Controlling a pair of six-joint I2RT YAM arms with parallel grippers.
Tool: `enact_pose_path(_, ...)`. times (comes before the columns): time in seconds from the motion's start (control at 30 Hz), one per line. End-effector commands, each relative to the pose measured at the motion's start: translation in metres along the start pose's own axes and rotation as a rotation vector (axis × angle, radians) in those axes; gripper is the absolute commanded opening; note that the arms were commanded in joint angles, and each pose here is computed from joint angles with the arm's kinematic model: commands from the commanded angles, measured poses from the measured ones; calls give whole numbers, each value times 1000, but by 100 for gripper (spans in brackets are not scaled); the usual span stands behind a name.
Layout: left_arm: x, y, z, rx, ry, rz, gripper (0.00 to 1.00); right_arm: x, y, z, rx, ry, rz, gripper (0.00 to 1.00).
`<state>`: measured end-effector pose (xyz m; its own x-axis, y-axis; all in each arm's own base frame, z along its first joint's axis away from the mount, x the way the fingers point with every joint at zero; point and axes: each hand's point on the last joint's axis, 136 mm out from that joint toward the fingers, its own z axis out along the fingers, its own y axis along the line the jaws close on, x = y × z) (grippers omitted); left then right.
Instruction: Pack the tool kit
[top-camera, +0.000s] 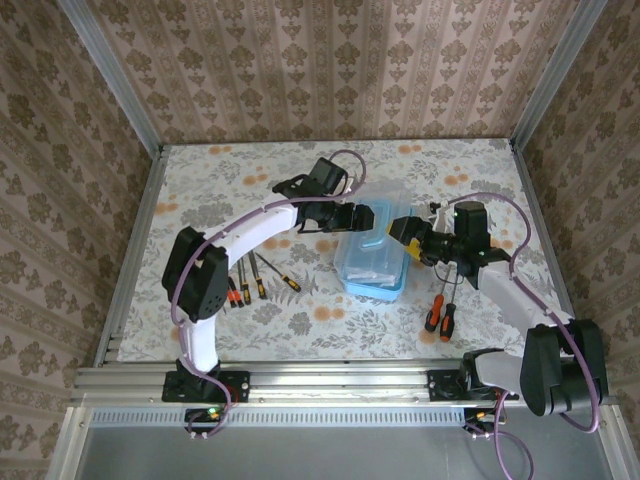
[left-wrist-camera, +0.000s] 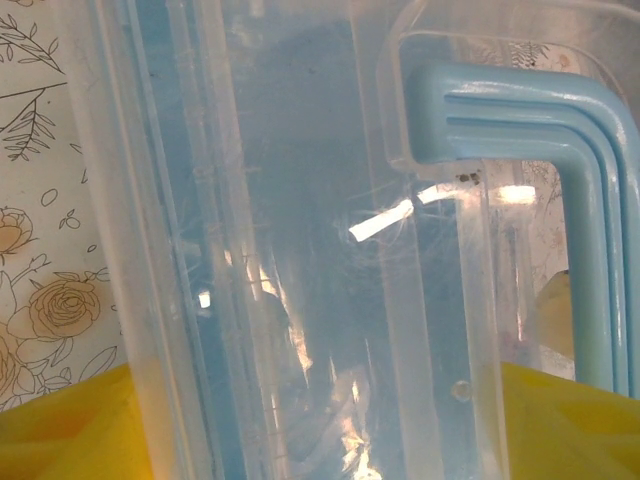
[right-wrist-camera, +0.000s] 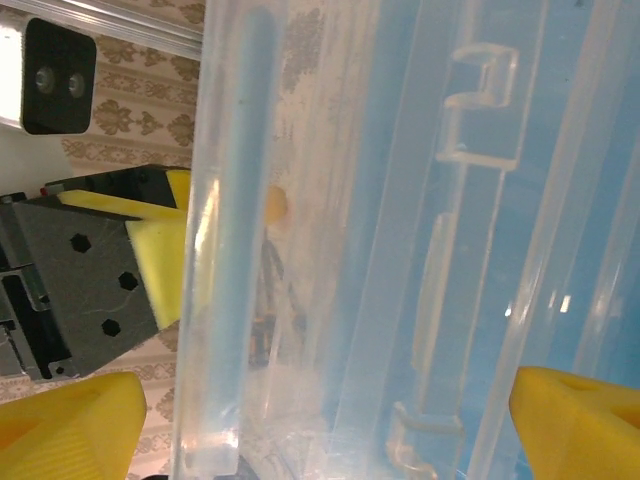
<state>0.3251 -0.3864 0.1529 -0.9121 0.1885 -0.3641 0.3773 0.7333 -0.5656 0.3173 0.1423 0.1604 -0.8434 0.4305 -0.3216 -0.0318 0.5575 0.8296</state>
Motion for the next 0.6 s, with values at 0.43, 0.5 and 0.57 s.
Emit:
enact_pose_path(0.43,-16,-22,-25,111,-82,-2,52,-9,24,-22,5,-50,-76,95)
enact_pose_path(0.5,-16,-23,-25,116,-83,-5,52,-9,23,-18,-6,-39,-58,95)
enact_pose_path(0.57,-16,-23,-25,119,-84,-4,52,-9,23,-15,-22,-35,-48,95)
